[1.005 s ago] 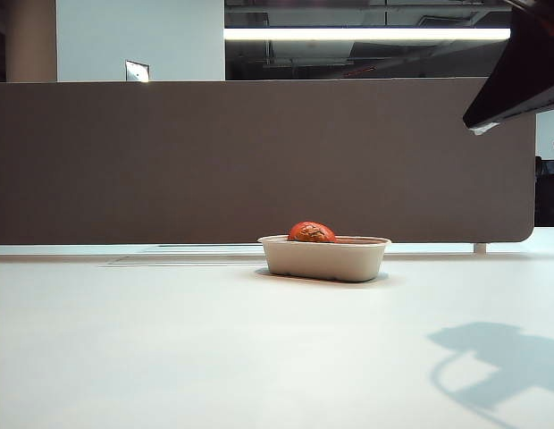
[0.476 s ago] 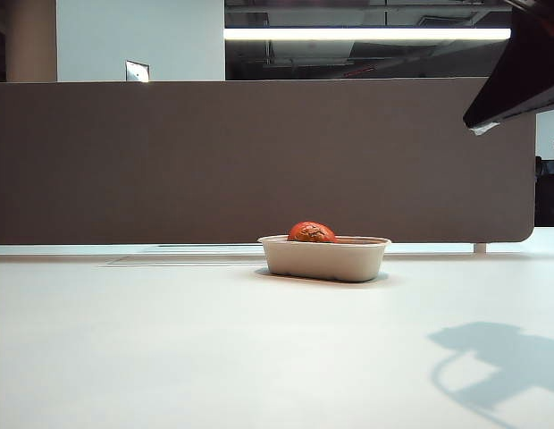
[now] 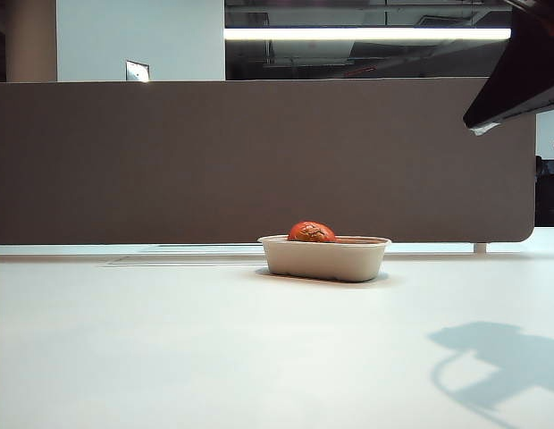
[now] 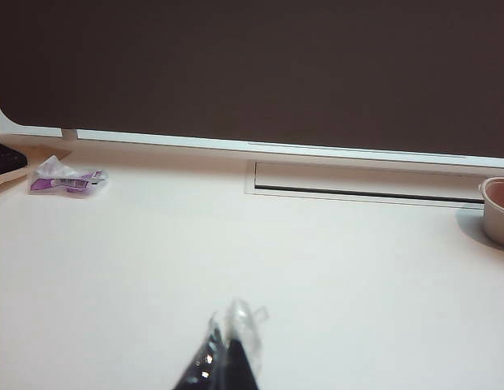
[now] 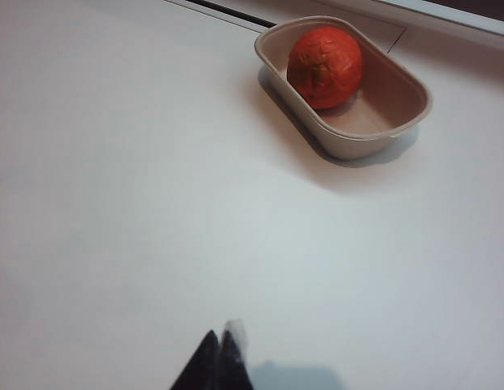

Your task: Pick up the orange and place it into the paper lunchbox.

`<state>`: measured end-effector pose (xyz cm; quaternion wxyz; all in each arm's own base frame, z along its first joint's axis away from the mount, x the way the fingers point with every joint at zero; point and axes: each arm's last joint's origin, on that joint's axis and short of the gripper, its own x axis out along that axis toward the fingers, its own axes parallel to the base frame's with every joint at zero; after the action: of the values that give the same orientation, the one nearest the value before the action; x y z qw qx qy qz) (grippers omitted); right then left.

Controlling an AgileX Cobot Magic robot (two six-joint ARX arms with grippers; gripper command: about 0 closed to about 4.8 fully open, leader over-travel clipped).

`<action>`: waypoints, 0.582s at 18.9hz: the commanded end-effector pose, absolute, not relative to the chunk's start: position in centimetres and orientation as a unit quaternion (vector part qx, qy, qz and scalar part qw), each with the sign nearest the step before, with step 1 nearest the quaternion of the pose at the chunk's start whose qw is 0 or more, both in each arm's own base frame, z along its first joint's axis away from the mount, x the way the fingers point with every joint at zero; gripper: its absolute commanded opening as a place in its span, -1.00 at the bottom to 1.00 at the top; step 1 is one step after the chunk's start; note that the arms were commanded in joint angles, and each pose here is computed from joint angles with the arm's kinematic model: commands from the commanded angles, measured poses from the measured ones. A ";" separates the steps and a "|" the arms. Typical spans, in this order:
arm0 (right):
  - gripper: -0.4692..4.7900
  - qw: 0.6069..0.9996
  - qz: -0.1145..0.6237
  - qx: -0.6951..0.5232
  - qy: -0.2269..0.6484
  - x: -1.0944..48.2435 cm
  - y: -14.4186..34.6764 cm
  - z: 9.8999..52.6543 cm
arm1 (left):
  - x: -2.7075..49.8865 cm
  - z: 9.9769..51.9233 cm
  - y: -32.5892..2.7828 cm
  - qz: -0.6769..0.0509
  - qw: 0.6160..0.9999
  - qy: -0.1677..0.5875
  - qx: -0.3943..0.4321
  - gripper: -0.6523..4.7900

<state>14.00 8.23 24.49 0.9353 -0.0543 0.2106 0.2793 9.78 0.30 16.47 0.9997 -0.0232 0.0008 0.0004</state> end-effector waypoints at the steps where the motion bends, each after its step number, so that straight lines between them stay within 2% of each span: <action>1: -0.84 0.937 0.283 -0.052 0.201 14.0 8.3 24.8 | 9.8 16.5 0.3 0.001 1.000 -0.004 -0.025 -0.78; 8: -0.84 0.938 0.281 -0.051 0.199 13.9 8.1 24.8 | 9.8 16.5 0.3 0.001 1.000 -0.004 -0.025 -0.78; 11: -0.84 0.949 0.258 -0.043 0.178 13.6 7.1 25.5 | 9.8 16.5 0.3 0.001 1.000 -0.004 -0.025 -0.78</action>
<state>13.49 7.40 25.22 0.9442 -0.0457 0.1873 0.2670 9.78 0.31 16.47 0.9997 -0.0232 0.0012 0.0014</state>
